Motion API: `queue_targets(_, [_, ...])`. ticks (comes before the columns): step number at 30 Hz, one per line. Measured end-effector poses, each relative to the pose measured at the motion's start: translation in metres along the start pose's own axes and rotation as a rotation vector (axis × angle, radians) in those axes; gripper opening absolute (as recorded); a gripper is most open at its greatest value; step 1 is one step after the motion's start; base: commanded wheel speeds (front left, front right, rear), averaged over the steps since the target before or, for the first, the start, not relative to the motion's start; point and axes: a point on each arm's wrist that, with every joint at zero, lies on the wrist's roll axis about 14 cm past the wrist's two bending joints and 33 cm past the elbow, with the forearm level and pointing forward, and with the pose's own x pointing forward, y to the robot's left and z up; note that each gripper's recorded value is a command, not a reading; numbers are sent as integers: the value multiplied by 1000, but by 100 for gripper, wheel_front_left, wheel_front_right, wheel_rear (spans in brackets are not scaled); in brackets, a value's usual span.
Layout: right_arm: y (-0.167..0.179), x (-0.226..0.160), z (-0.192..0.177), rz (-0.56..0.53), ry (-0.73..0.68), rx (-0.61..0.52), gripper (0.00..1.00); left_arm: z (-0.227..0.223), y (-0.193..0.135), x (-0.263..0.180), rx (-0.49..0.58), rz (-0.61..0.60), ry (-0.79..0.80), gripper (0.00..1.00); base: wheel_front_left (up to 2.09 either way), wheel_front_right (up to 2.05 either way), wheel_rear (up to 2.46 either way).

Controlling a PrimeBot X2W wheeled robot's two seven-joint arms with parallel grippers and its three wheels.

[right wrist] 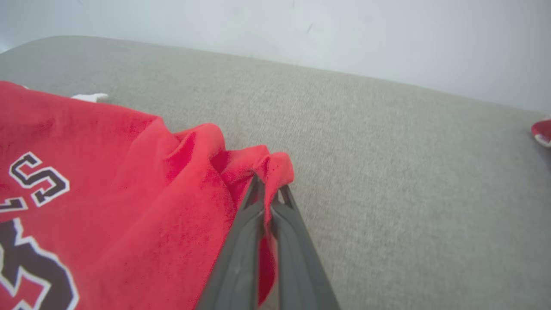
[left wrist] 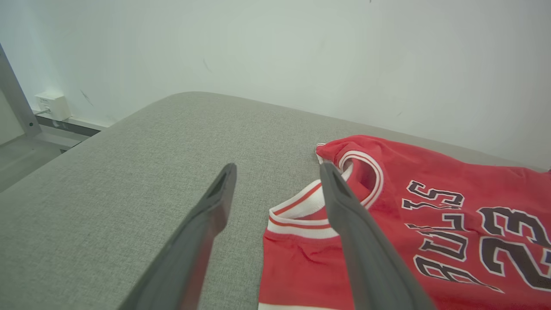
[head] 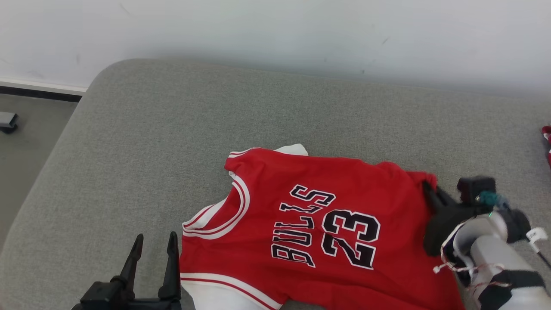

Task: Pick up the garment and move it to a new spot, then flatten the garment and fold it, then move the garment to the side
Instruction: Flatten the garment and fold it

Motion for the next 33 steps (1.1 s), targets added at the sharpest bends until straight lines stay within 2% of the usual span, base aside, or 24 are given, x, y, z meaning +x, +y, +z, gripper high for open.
queue_targets(4, [-27,8,56,-40,-136,-54,0,0,-4,4,-1,-11,-2,100,0,0,0])
queue_targets(11, [-53,17,137,-85,-272,-128,0,-2,-6,4,-9,-15,6,100,0,0,0])
queue_targets(14, [-59,22,158,-98,-293,-151,0,-2,-7,5,-15,-18,7,100,0,0,0])
queue_targets(16, [-62,27,159,-107,-267,-161,0,-2,-8,6,-13,-20,7,100,0,0,0])
queue_targets(17, [-63,30,156,-109,-247,-164,76,-2,-7,6,-13,-20,7,100,0,0,0])
queue_targets(18, [-63,32,150,-109,-220,-165,100,-3,-7,6,-13,-18,10,100,0,0,0])
queue_targets(20, [-62,36,141,-110,-189,-158,100,-4,-6,5,-14,-14,15,100,0,0,0])
queue_targets(25, [-59,31,146,-109,-240,-157,100,-3,-8,5,-14,-21,9,100,0,0,0])
queue_targets(33, [-65,-8,151,-128,-362,-134,100,-2,-9,-5,2,-30,5,100,0,0,0])
